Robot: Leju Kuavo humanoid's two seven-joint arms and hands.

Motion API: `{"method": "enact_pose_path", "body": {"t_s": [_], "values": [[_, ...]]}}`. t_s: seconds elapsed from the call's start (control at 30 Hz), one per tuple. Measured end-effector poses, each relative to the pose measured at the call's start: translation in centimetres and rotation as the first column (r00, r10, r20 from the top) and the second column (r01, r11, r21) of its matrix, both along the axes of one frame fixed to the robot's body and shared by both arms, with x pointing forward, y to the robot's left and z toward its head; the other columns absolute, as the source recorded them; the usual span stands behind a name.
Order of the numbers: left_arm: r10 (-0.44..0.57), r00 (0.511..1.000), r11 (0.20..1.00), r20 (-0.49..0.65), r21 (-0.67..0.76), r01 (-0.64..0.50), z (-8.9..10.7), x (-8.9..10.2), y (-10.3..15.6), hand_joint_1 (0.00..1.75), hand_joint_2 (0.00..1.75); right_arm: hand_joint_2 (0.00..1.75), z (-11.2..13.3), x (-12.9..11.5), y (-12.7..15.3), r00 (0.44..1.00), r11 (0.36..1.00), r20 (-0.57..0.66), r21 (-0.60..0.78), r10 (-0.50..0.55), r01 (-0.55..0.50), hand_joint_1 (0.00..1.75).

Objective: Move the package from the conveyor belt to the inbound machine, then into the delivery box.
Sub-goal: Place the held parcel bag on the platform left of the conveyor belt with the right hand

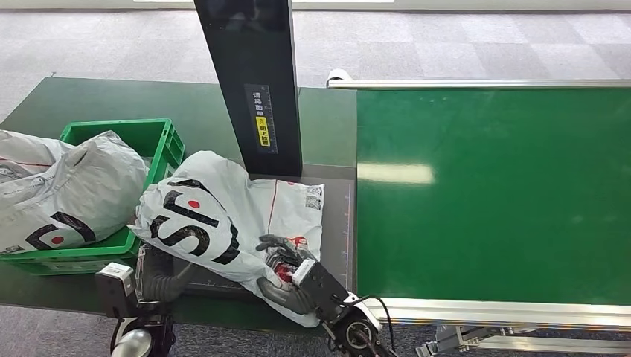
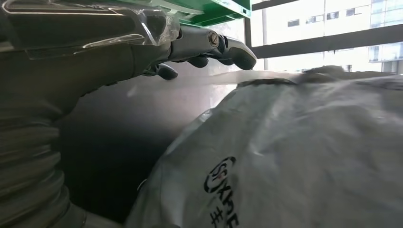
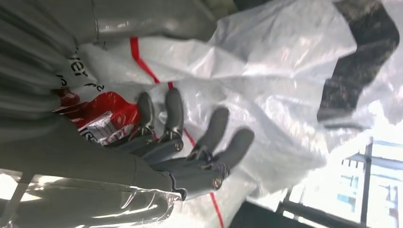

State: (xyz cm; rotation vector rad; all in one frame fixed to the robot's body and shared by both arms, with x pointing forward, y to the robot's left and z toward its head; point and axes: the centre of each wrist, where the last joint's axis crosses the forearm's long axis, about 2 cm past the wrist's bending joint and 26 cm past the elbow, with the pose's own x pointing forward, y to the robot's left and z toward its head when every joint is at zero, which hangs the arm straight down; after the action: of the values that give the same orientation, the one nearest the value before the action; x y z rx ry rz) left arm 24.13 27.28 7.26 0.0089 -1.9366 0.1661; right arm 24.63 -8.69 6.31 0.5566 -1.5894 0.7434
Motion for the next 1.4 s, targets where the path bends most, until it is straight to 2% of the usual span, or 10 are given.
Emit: {"method": "enact_pose_path", "body": {"t_s": [0.17, 0.33, 0.57, 0.7, 0.8, 0.9, 1.0, 1.17, 1.3, 1.4], "values": [[-0.003, 1.0, 1.0, -0.008, 0.002, 0.003, -0.2, -0.4, 0.1, 0.0, 1.75, 0.0, 0.6, 1.3, -2.9, 0.994, 0.994, 0.024, -0.015, -0.104, 0.104, 0.0], [-0.004, 1.0, 1.0, -0.015, 0.004, 0.004, -0.3, -0.7, 0.2, 0.0, 1.75, 0.0, 0.6, 1.5, -5.0, 0.986, 0.987, 0.032, -0.017, -0.161, 0.161, 0.0], [-0.005, 1.0, 1.0, -0.025, 0.018, 0.006, -0.5, -1.4, 0.5, 0.0, 1.75, 0.0, 0.1, 0.8, -8.2, 0.969, 0.967, -0.017, 0.064, -0.246, 0.247, 0.0], [0.026, 0.999, 0.997, -0.036, 0.08, -0.023, -0.5, -2.0, 1.3, 0.0, 1.75, 0.0, 0.3, 0.3, -10.8, 0.947, 0.934, -0.055, 0.152, -0.317, 0.322, 0.0], [0.065, 0.997, 0.988, -0.044, 0.141, -0.058, -0.4, -2.5, 2.2, 0.0, 1.75, 0.0, 0.3, -0.2, -13.5, 0.912, 0.89, -0.078, 0.202, -0.402, 0.41, 0.0], [0.127, 0.991, 0.975, -0.05, 0.192, -0.115, -0.1, -3.4, 3.7, 0.0, 1.75, 0.0, 0.1, -1.1, -17.0, 0.844, 0.815, -0.107, 0.223, -0.526, 0.535, 0.0], [0.204, 0.978, 0.951, -0.053, 0.247, -0.185, 0.0, -4.6, 6.0, 0.0, 1.75, 0.0, -0.3, -2.5, -20.6, 0.788, 0.76, -0.122, 0.211, -0.603, 0.615, 0.0], [0.337, 0.94, 0.852, -0.049, 0.441, -0.282, 0.5, -6.1, 9.5, 0.0, 1.75, 0.0, -0.5, -4.2, -23.1, 0.72, 0.691, -0.143, 0.21, -0.679, 0.692, 0.0], [0.395, 0.917, 0.78, -0.044, 0.544, -0.31, 0.7, -6.9, 11.0, 0.0, 1.75, 1.75, -0.6, -5.0, -23.9, 0.676, 0.642, -0.156, 0.219, -0.72, 0.735, 0.0], [0.424, 0.905, 0.712, -0.039, 0.632, -0.306, 0.9, -7.2, 11.5, 0.0, 1.75, 1.75, -0.5, -5.3, -24.1, 0.655, 0.617, -0.16, 0.233, -0.739, 0.752, 0.0]]}}
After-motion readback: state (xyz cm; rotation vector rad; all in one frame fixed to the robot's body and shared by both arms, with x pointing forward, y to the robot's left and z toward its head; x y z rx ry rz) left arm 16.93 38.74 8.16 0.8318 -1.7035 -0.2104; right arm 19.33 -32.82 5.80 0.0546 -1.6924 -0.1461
